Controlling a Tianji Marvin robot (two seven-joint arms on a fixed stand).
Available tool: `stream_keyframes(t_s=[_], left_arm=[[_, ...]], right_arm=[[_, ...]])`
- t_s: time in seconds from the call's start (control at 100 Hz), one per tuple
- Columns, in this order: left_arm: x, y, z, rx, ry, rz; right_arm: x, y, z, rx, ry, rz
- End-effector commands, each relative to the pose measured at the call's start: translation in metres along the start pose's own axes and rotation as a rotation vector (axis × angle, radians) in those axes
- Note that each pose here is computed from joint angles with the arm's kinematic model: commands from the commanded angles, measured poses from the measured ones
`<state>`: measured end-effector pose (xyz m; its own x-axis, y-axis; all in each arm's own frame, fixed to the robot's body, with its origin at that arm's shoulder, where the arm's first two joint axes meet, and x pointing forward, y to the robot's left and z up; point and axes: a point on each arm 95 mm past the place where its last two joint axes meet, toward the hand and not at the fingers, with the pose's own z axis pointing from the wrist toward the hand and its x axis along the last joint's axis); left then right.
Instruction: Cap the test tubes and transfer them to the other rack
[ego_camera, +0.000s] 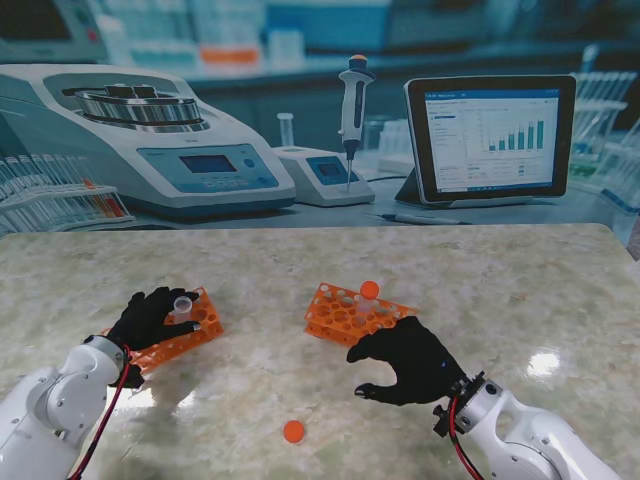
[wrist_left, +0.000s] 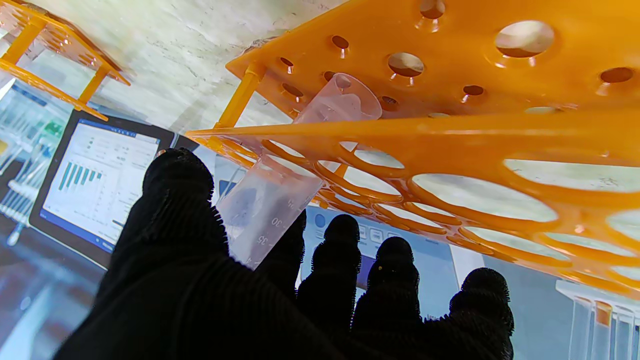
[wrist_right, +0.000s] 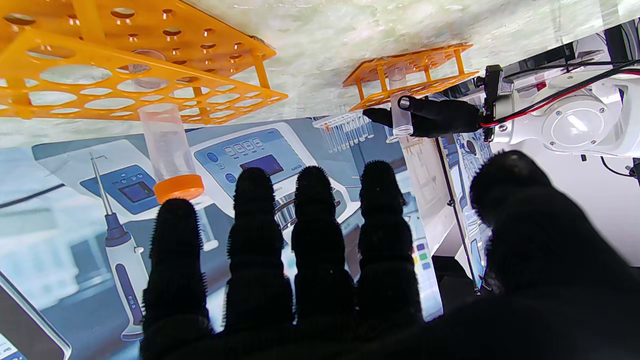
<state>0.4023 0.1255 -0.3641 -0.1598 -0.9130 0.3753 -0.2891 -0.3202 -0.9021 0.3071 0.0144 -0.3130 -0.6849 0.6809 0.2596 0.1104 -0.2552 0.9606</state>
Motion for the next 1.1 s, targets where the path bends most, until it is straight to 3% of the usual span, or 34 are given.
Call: stream_keyframes(t_s=[0.0,0.56,1.09], left_arm=[[0.001,0.004,-0.001,-0.011,-0.002,-0.003],[0.001,0.009,-0.002,-0.007,-0.002,-0.019],[-0.006,0.005,-0.011,0.044,-0.009,-0.035]], right_arm=[[0.002,-0.003,-0.001,0.005,0.002,0.006],[0.001,-0.003,0.000,0.006,0.003,0.008],[0.002,-0.004,0.000,0.010,0.006,0.010]])
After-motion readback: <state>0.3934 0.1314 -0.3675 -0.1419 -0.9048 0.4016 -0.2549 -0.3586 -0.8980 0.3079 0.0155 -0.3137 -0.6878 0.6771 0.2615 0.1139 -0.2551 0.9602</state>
